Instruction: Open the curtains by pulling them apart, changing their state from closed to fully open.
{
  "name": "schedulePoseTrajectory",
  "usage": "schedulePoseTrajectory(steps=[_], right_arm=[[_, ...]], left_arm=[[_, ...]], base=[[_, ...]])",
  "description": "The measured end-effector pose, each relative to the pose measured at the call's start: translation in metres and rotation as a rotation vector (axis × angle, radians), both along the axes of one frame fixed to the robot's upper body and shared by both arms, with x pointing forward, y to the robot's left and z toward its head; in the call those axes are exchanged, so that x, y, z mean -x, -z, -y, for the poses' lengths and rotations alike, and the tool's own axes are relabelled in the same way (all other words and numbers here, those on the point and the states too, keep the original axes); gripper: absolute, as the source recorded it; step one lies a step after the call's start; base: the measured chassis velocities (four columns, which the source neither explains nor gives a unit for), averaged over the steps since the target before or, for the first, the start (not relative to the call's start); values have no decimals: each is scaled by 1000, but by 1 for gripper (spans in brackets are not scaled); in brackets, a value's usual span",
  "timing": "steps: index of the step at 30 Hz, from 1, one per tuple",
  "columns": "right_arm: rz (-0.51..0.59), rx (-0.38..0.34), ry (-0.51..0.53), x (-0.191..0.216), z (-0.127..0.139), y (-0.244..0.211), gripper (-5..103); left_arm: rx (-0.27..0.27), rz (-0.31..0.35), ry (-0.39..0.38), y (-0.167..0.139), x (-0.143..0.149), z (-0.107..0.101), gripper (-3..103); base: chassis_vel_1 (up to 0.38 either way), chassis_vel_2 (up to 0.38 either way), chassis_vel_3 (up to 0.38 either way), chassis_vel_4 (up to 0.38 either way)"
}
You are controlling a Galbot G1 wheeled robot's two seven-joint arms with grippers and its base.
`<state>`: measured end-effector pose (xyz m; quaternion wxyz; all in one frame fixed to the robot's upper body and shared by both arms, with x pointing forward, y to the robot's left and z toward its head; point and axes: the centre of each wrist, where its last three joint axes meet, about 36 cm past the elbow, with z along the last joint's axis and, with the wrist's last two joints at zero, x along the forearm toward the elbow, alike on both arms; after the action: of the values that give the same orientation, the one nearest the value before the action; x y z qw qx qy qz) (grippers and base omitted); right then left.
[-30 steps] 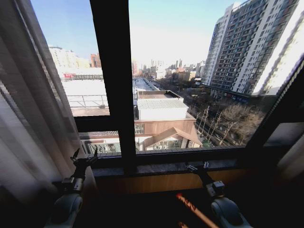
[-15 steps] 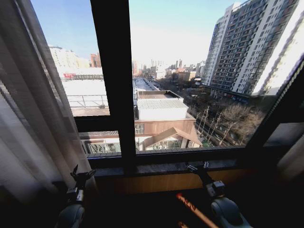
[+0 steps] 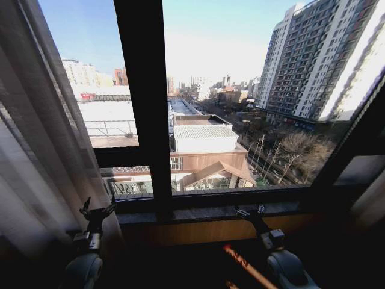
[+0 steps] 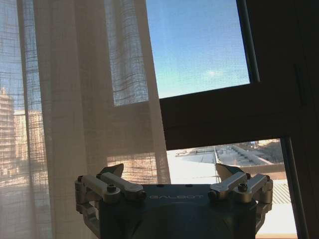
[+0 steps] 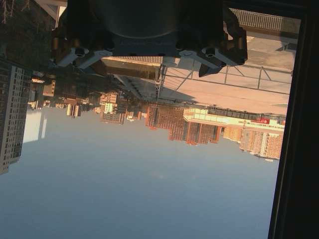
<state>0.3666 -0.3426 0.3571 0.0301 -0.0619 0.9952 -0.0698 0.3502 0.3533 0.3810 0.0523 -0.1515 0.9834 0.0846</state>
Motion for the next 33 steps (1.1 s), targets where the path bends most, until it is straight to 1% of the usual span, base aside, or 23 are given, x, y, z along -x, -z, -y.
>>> schedulePoseTrajectory(steps=[1, 4, 10, 13, 16, 18, 19, 33], right_arm=[[0, 0, 0, 0, 0, 0, 100], [0, 0, 0, 0, 0, 0, 100], [0, 0, 0, 0, 0, 0, 100], [0, 0, 0, 0, 0, 0, 100], [0, 0, 0, 0, 0, 0, 100], [0, 0, 0, 0, 0, 0, 100], [0, 0, 0, 0, 0, 0, 100], [0, 0, 0, 0, 0, 0, 100]], left_arm=[[-1, -10, -17, 5, 0, -2, 100], [-1, -10, -23, 8, 0, -3, 100], [20, 20, 3, 3, -1, -1, 100], [21, 21, 3, 2, -1, -1, 100], [20, 11, -29, 5, 0, -7, 100], [18, 7, -36, 6, 0, -8, 100], [12, -3, -48, 9, 0, -13, 100], [5, -9, -46, 11, -8, -20, 100]], base=[[0, 0, 0, 0], [0, 0, 0, 0], [0, 0, 0, 0], [0, 0, 0, 0], [-25, 35, 41, -48], [-18, 19, 16, -27], [0, 0, 0, 0], [3, 4, -1, -3]])
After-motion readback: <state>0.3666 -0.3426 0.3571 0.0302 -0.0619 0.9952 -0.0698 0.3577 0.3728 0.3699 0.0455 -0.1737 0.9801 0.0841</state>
